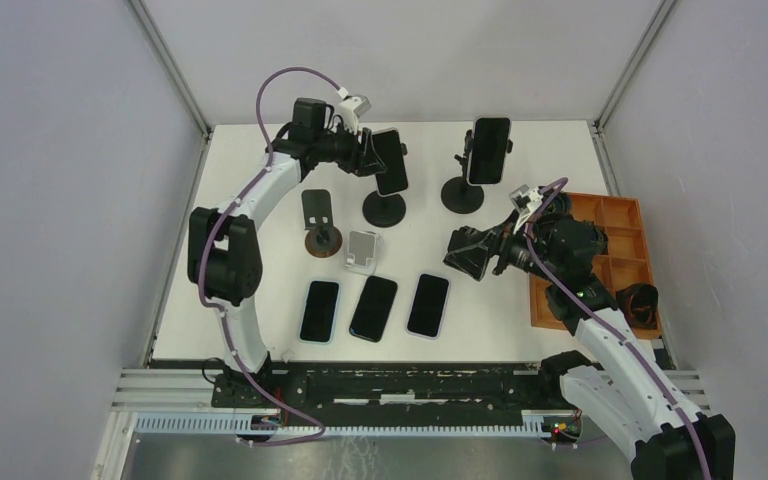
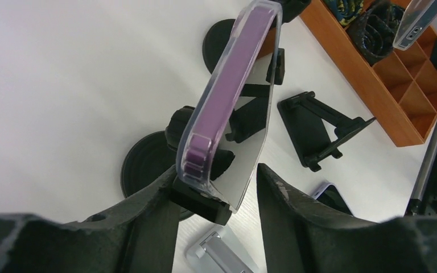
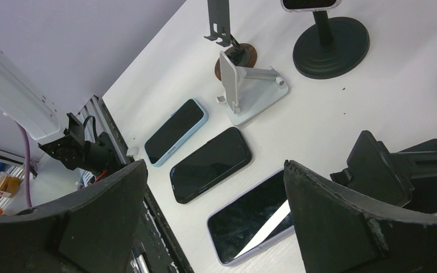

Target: Remove the phone from the phone stand

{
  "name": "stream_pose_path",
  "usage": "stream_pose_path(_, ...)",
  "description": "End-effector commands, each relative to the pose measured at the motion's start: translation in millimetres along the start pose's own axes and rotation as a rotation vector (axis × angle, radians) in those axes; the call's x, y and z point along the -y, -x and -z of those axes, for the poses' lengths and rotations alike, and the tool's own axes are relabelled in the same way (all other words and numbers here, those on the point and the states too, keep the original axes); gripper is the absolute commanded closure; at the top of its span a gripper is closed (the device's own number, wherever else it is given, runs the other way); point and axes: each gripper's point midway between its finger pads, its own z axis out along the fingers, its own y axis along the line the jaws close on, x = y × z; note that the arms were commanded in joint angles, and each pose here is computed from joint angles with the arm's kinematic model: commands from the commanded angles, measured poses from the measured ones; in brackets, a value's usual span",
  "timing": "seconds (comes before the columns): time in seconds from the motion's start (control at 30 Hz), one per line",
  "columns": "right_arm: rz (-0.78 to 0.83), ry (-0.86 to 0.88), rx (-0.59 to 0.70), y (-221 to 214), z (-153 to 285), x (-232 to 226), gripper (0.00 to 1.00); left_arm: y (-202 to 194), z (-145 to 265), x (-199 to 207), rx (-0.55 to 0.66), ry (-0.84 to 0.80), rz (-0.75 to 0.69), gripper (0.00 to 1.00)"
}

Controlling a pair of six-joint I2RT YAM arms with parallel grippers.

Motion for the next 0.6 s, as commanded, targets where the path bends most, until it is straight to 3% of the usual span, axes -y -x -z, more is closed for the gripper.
stream_pose_path(0.0, 0.02, 0.026, 0.006, 1.9, 1.8, -7.8, 0.05, 19.7, 4.5, 15.8, 0.029, -0.084, -0.078, 0.46)
stream_pose_path(0.23, 0.021, 0.036, -0.011, 2.5, -0.2, -8.9, 0.06, 38.4, 6.0, 16.8, 0.041, -0.089, -0.109, 0.69)
stream_pose_path(0.4, 0.025, 0.031, -0.017, 1.8, -0.2, -7.9, 0.08, 53.7, 15.9, 19.8, 0.049, -0.069, -0.173, 0.97)
stream_pose_path(0.57, 0.021, 0.028, -0.017, 3.7, -0.9, -7.9, 0.08, 60.7, 32.9, 38.1, 0.042, -0.102, -0.224, 0.98)
